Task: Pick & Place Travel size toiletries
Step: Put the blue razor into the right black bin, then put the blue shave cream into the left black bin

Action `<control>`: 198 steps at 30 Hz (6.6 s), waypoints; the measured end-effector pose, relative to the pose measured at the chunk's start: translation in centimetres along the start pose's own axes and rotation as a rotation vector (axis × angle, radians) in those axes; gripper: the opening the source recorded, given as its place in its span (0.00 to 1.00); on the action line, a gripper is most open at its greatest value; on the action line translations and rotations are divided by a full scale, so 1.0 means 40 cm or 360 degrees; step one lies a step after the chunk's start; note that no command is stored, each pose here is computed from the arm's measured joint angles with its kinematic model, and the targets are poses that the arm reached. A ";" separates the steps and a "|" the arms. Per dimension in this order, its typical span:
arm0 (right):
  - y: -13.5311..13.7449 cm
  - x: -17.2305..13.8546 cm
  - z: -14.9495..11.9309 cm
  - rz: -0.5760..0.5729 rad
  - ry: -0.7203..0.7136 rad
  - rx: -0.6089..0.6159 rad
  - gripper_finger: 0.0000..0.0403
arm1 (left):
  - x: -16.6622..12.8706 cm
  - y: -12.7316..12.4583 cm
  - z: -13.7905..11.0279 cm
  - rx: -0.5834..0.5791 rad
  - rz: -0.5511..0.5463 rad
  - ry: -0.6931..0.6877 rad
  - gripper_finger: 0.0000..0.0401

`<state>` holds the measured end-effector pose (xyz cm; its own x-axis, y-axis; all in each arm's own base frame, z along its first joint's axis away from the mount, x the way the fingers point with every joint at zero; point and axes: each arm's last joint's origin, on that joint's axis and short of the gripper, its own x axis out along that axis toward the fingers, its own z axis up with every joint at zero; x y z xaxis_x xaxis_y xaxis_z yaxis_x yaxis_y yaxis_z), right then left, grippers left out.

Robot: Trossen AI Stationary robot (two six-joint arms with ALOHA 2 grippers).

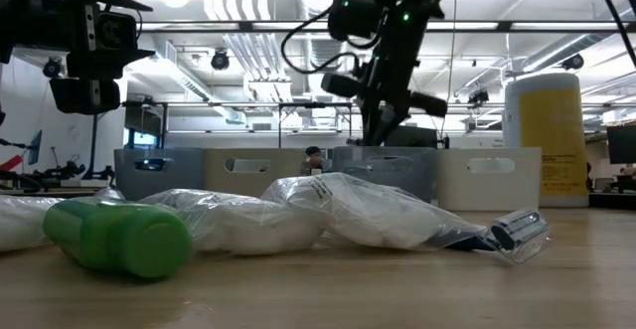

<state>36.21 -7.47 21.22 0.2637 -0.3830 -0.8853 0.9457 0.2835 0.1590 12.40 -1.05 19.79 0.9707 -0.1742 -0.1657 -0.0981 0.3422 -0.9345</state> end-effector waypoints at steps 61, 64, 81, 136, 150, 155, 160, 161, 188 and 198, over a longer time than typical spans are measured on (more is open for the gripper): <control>0.062 -0.166 -0.145 0.0308 -0.0046 -0.0482 0.90 | 0.001 -0.002 -0.004 0.0010 -0.0005 0.0018 0.52; 0.081 -0.199 -0.218 0.0424 0.0051 -0.0681 0.90 | 0.003 -0.001 -0.009 0.0051 0.0000 0.0041 0.52; 0.080 -0.288 -0.436 0.0496 0.0254 -0.0756 0.90 | 0.032 0.012 -0.047 0.1025 0.0093 0.0595 0.52; 0.079 -0.294 -0.443 0.0514 0.0310 -0.0793 0.90 | 0.282 0.006 -0.060 0.2430 0.0732 0.1959 0.31; 0.045 -0.350 -0.432 0.0462 0.0158 -0.0642 0.90 | 0.198 -0.130 -0.012 0.1627 0.1000 0.1286 0.31; 0.033 -0.382 -0.423 0.0496 0.0028 -0.0429 0.90 | 0.153 -0.172 0.010 0.1103 0.1096 0.0869 0.32; 0.025 -0.402 -0.411 0.0524 -0.0098 -0.0272 0.90 | 0.097 -0.207 0.038 0.0617 0.1159 0.0318 0.32; 0.024 -0.404 -0.409 0.0526 -0.0102 -0.0267 0.90 | 0.086 -0.212 0.046 0.0554 0.1161 0.0209 0.32; 0.017 -0.397 -0.372 0.0481 -0.0124 -0.0216 0.90 | 0.091 0.033 0.275 -0.0120 0.1734 -0.0326 0.52; 0.012 -0.404 -0.367 0.0483 -0.0132 -0.0303 0.90 | 0.084 -0.087 0.274 0.0158 0.1346 -0.0167 0.70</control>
<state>29.61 11.75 29.17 0.5490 -0.3240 -0.7705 0.7717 0.5507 0.3182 18.41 7.28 25.94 0.5954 0.2608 -0.7599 -0.7834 0.3983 -0.4771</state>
